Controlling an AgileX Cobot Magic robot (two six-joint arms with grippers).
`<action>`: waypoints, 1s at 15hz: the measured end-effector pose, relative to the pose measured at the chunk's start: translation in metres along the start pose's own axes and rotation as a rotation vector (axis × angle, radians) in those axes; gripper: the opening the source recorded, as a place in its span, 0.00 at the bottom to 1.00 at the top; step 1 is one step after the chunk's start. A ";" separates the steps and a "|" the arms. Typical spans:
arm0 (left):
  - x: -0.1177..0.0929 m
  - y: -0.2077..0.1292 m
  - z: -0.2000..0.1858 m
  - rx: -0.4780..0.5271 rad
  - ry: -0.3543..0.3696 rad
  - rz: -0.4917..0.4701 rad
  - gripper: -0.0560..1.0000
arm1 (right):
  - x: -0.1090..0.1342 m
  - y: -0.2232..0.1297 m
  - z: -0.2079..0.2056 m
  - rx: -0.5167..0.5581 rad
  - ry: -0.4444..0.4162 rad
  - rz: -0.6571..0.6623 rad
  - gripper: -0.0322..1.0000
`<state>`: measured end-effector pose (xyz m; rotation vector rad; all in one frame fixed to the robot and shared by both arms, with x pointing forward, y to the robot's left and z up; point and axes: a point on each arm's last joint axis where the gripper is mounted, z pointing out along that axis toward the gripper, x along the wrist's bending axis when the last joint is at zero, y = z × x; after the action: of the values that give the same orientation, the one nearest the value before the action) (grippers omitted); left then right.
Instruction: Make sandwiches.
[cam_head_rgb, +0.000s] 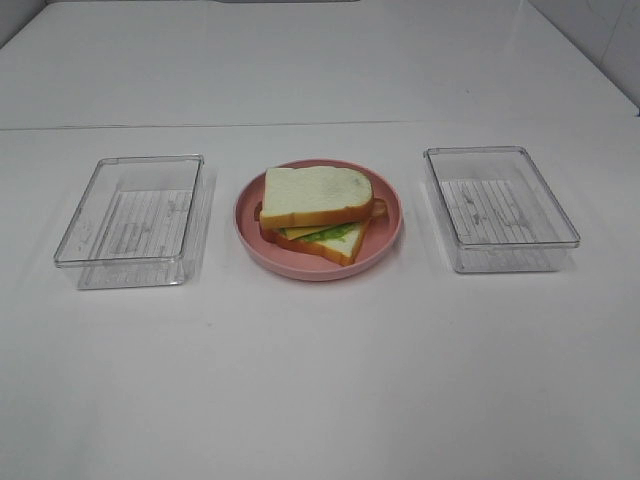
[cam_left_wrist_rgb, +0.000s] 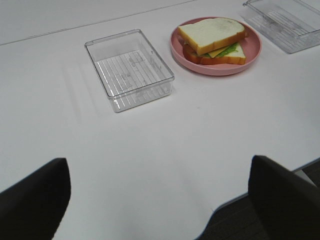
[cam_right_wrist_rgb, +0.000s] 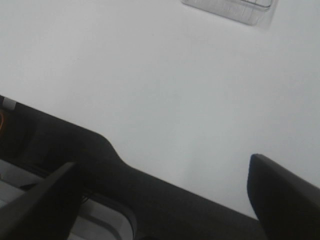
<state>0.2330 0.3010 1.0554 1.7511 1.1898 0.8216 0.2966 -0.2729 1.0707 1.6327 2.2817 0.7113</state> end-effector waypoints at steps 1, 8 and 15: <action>0.000 0.000 0.000 0.000 0.000 0.004 0.90 | 0.001 -0.012 -0.001 -0.054 -0.007 -0.016 0.79; -0.002 0.000 0.000 -0.003 -0.023 0.028 0.90 | 0.003 -0.054 -0.003 -0.276 -0.031 -0.057 0.79; -0.002 0.000 0.000 -0.001 -0.005 0.020 0.90 | 0.003 -0.054 -0.003 -0.277 -0.031 -0.057 0.79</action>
<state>0.2324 0.2986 1.0555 1.7656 1.1699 0.8291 0.2502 -0.2841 1.0454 1.4357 2.0890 0.9341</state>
